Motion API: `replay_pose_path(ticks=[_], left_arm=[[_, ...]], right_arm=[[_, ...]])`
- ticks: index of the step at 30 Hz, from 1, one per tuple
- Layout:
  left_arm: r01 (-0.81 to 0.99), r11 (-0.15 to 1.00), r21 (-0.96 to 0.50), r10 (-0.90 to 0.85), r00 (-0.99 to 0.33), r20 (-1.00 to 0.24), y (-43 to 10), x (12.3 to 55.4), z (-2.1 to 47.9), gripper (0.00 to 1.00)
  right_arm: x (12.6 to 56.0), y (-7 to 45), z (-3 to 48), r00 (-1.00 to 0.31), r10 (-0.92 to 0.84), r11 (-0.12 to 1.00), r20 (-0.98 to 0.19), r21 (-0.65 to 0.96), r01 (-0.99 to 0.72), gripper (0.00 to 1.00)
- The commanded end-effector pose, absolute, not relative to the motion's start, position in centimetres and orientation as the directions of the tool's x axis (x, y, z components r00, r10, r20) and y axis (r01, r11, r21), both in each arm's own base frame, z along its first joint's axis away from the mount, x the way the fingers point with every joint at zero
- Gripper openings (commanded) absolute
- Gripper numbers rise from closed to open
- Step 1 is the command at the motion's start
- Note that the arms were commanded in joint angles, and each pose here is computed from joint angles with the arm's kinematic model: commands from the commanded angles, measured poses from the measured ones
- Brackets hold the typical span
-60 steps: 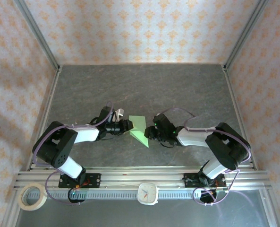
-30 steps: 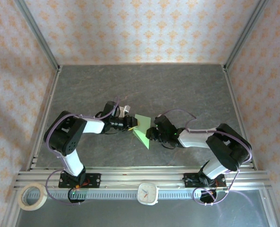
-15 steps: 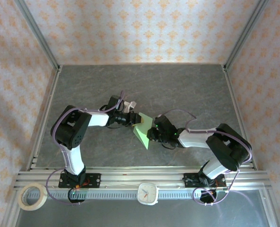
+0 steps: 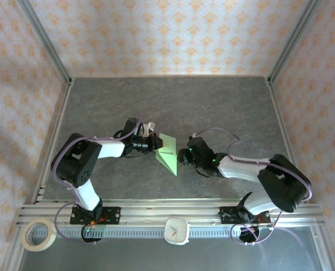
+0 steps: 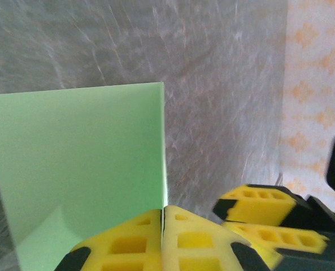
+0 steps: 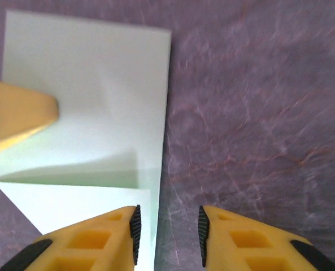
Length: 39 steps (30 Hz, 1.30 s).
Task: Fold a paper plane with a square sheet of paper (pick it up from the middle)
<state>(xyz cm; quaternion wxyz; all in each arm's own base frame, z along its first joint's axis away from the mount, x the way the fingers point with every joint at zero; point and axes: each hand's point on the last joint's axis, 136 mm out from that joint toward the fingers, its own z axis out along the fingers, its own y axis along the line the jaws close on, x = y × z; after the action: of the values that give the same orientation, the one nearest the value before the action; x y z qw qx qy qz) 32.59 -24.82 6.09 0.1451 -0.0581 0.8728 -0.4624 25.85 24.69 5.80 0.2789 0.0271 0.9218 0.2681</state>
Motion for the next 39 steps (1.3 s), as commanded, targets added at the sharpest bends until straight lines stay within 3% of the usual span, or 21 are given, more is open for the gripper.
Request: replay_pose_path(ticks=[1,4,8,14,18,27,39], left_arm=[[-0.028,0.545,-0.838,-0.409,-0.882,-0.237,-23.4,34.7,7.8,0.0],[-0.07,0.538,-0.84,-0.467,-0.854,-0.229,-22.9,34.8,7.8,0.0],[-0.097,0.538,-0.837,-0.504,-0.834,-0.227,-22.6,35.1,7.9,0.0],[-0.091,0.533,-0.841,-0.483,-0.849,-0.214,-23.7,35.7,8.0,0.0],[-0.074,0.532,-0.844,-0.458,-0.863,-0.213,-24.7,36.7,8.2,0.0],[-0.071,0.553,-0.83,-0.43,-0.878,-0.212,-26.1,38.8,7.9,0.0],[-0.023,0.577,-0.816,-0.346,-0.912,-0.219,-27.4,39.1,7.8,0.13]], right_arm=[[27.6,21.6,7.7,-0.72,0.268,0.892,-0.64,0.448,-0.066,0.36],[28.0,20.5,8.7,-0.65,0.305,0.888,-0.696,0.454,-0.069,0.32],[27.6,20.8,9.1,-0.652,0.24,0.895,-0.719,0.423,-0.138,0.27],[26.9,23.3,9.1,-0.664,0.091,0.869,-0.742,0.385,-0.312,0.3],[26.5,23.5,9.3,-0.597,0.042,0.851,-0.802,0.341,-0.399,0.36],[25.8,25.3,8.1,-0.427,-0.261,0.82,-0.866,0.034,-0.572,0.36],[28.3,25.7,6.5,-0.329,-0.423,0.821,-0.844,-0.204,-0.533,0.35]])
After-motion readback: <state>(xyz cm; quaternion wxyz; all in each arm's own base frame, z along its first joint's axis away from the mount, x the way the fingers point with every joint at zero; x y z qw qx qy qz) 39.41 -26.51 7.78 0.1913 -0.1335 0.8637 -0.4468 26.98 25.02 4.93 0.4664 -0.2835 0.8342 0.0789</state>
